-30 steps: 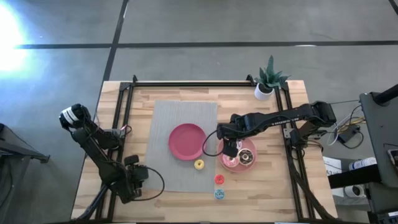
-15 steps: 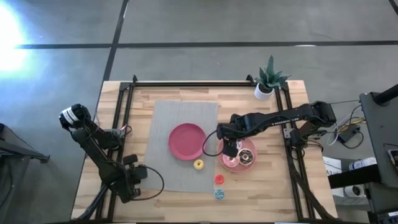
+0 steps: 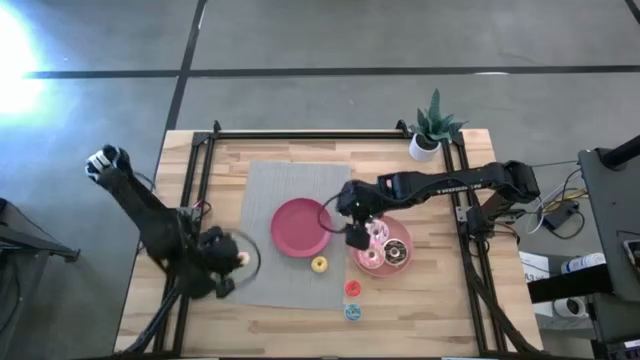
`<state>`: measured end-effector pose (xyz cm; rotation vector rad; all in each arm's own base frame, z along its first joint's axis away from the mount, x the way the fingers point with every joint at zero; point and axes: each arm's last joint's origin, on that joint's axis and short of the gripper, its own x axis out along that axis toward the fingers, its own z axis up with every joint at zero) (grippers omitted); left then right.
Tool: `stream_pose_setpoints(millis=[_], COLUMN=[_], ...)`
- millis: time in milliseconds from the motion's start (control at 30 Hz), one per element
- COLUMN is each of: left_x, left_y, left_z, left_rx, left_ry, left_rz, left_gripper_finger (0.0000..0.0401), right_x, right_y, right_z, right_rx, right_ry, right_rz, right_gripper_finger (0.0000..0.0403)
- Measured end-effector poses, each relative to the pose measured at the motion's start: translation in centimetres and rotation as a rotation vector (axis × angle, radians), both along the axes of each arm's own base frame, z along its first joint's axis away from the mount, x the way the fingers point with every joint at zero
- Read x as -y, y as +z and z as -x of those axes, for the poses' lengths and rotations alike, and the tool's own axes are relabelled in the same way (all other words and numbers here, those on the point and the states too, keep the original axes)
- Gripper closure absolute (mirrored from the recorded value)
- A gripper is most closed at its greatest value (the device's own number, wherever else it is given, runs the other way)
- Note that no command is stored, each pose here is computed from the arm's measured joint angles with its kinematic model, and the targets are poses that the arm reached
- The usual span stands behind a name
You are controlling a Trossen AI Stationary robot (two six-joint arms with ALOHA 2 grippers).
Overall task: Pick & Place donuts
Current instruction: Put the small white donut into the pink plate
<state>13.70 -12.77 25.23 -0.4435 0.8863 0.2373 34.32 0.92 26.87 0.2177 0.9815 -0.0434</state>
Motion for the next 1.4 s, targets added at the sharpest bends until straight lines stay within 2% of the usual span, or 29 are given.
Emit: stream_pose_setpoints(millis=[100, 200, 300, 400, 600, 733, 900, 1167, 1400], left_x=[-2.2, -4.0, -5.7, -7.2, -9.9, -11.6, -13.2, -13.7, -14.0], left_y=[1.7, 2.8, 3.3, 3.2, 1.3, 1.4, 1.6, 3.3, 3.4], left_z=[-0.5, -1.0, -1.7, -2.6, -5.1, -7.1, -9.6, -12.9, -13.8], left_rx=[0.205, 0.421, 0.591, 0.681, 0.694, 0.741, 0.676, 0.657, 0.597], left_ry=[0.026, 0.003, -0.005, -0.004, 0.005, -0.03, -0.097, -0.237, -0.246], left_rz=[0.136, 0.232, 0.267, 0.294, 0.333, 0.347, 0.409, 0.426, 0.424], left_gripper_finger=[0.0401, 0.0401, 0.0401, 0.0401, 0.0401, 0.0401, 0.0401, 0.0401, 0.0401], right_x=[0.1, -0.2, -0.7, -0.8, -0.7, -0.8, -0.8, -0.8, -0.8], right_y=[1.6, 3.4, 4.6, 5.5, 6.7, 6.5, 6.0, 5.6, 5.2], right_z=[-1.2, -2.2, -2.9, -3.2, -3.3, -3.3, -3.0, -2.8, -2.5], right_rx=[0.16, 0.329, 0.46, 0.523, 0.553, 0.542, 0.486, 0.443, 0.39], right_ry=[0.098, 0.261, 0.388, 0.413, 0.343, 0.35, 0.355, 0.373, 0.346], right_rz=[0.077, 0.229, 0.373, 0.416, 0.354, 0.342, 0.329, 0.331, 0.291], right_gripper_finger=[0.0168, 0.0167, 0.0165, 0.0163, 0.0164, 0.0167, 0.0166, 0.0167, 0.0177])
